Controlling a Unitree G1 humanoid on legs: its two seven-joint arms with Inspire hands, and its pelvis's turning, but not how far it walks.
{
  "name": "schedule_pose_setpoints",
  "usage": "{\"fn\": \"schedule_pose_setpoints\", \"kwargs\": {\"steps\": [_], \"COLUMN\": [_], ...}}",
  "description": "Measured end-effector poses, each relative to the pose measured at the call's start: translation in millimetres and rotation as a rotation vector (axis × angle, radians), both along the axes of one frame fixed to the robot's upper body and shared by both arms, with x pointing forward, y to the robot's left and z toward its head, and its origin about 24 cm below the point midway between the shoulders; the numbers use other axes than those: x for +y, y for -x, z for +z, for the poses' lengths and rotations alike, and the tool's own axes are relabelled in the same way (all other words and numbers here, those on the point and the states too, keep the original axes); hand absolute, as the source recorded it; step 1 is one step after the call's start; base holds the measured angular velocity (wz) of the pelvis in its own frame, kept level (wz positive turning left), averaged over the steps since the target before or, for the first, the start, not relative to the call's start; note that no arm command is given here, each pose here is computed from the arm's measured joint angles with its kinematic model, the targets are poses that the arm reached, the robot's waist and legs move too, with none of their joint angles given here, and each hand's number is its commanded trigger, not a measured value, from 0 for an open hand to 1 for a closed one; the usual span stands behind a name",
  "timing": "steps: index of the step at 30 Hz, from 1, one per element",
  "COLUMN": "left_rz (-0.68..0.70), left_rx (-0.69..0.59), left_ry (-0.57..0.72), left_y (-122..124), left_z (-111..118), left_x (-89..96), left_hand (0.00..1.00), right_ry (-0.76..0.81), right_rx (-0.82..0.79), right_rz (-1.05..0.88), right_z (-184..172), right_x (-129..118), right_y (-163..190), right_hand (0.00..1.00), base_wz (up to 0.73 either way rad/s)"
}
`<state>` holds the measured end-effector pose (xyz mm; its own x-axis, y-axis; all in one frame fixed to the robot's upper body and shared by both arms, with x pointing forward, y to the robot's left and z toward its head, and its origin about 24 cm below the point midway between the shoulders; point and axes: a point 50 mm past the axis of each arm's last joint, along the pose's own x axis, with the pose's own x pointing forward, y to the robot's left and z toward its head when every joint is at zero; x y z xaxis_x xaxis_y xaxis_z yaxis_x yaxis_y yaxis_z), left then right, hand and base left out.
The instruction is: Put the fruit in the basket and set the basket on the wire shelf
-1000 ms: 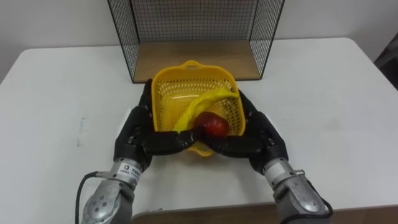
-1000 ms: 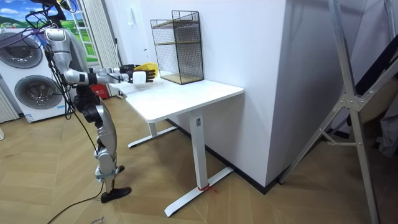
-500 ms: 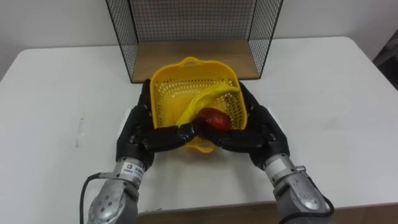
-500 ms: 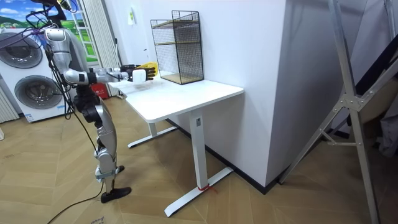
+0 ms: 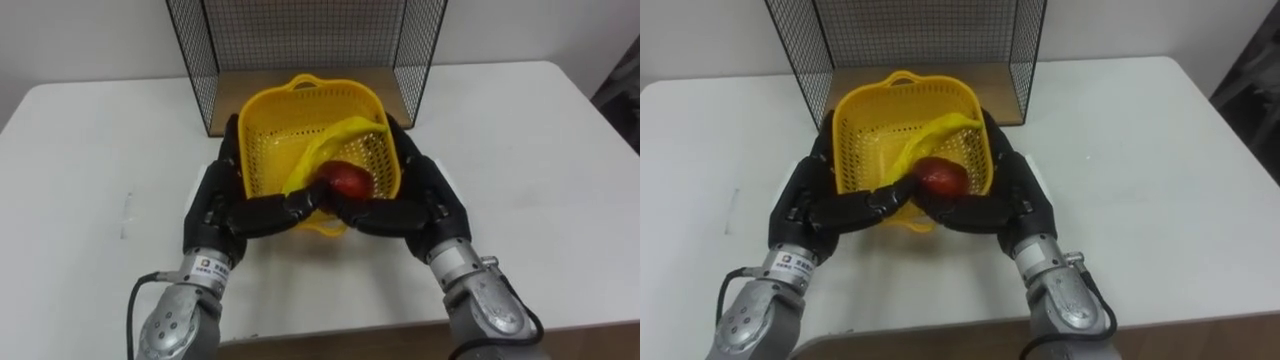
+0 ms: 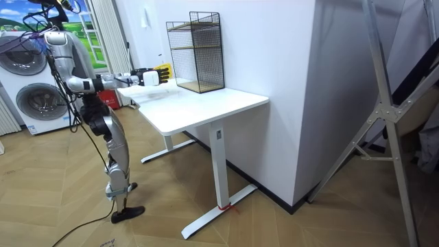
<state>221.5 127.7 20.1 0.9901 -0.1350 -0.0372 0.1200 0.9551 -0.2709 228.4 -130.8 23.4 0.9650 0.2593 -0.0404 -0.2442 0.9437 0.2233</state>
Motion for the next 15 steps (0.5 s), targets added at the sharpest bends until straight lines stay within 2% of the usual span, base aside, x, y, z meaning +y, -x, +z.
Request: {"fn": "schedule_pose_setpoints", "kwargs": {"steps": [10,12,13,15], "left_rz": [0.022,0.022,0.01,0.009], "left_rx": [0.002,-0.008,-0.011,-0.014], "left_ry": [-0.011,-0.011,0.001,0.005], "left_y": [3.4,2.0,2.3,2.7], "left_z": [-3.6,-1.9,-1.5,-1.4], "left_x": [6.8,6.9,1.4,0.1], "left_hand": [0.0,0.0,0.0,0.0], "right_ry": [0.008,0.008,0.01,0.012], "right_rx": [0.009,0.006,0.005,0.007], "right_rz": [0.024,0.025,0.011,0.001], "right_z": [-2.4,-2.9,-3.0,-3.5], "right_x": [1.8,1.6,-2.1,-4.8], "right_y": [1.5,1.6,1.0,0.6], "right_hand": [0.0,0.0,0.0,0.0], "base_wz": [-0.11,0.37,0.41,-0.05]}}
